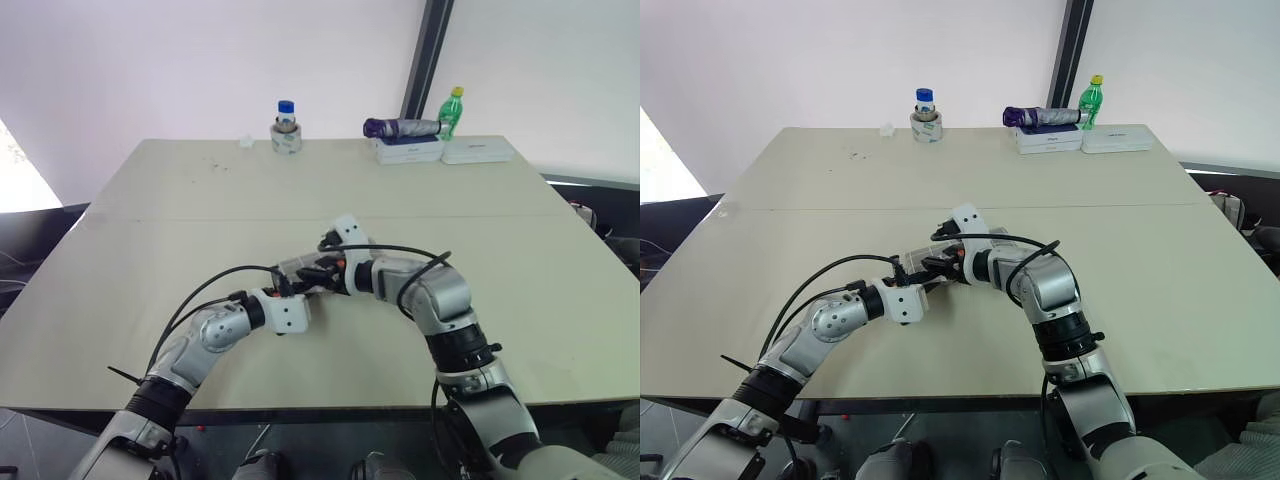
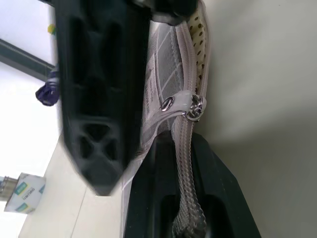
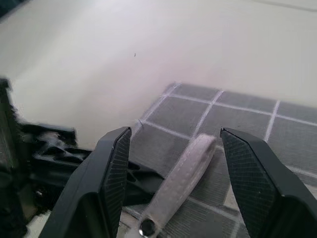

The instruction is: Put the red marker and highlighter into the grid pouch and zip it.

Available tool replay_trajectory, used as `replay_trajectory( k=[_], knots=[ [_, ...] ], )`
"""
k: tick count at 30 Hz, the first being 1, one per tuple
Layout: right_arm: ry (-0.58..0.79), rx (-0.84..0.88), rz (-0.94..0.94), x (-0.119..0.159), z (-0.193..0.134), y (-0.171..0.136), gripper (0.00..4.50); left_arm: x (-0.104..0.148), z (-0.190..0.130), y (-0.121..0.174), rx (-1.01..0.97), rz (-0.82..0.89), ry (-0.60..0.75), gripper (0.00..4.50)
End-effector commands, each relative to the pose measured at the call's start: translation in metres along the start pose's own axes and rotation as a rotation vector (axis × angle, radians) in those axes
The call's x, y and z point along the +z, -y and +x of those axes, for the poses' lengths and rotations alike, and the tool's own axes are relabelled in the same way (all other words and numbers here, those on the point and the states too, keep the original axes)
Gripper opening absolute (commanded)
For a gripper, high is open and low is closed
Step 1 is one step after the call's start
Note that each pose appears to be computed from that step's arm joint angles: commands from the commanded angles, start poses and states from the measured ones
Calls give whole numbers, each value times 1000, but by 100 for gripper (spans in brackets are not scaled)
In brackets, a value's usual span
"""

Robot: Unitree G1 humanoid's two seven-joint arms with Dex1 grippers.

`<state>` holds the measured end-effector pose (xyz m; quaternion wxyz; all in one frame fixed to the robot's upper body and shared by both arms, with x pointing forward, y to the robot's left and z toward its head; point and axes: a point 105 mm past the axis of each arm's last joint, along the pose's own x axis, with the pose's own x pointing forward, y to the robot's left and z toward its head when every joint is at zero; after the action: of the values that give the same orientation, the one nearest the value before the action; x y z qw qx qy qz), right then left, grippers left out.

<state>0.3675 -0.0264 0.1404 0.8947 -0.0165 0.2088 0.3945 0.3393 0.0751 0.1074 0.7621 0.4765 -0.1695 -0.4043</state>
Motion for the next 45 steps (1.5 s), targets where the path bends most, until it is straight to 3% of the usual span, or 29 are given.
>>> replay_trajectory(
  k=[1,8,11,15,23,31,45],
  knots=[
    [-9,-29,-53,2,-2,3,295,6,1,-3,16,21,20,0],
    [-44,-23,-39,-8,0,6,295,6,1,-4,22,19,19,0],
    [-59,-14,-35,-12,1,4,212,6,2,-4,24,19,21,0],
    [-58,-6,-36,-14,0,4,5,6,2,-5,27,19,21,0],
    [40,10,-15,6,-5,5,5,6,1,-5,28,15,18,0],
    [391,147,2,53,-55,9,5,-9,-9,-14,73,-11,-36,0],
    [501,13,176,35,-75,35,5,-9,-13,-42,197,-202,3,0]
  ],
)
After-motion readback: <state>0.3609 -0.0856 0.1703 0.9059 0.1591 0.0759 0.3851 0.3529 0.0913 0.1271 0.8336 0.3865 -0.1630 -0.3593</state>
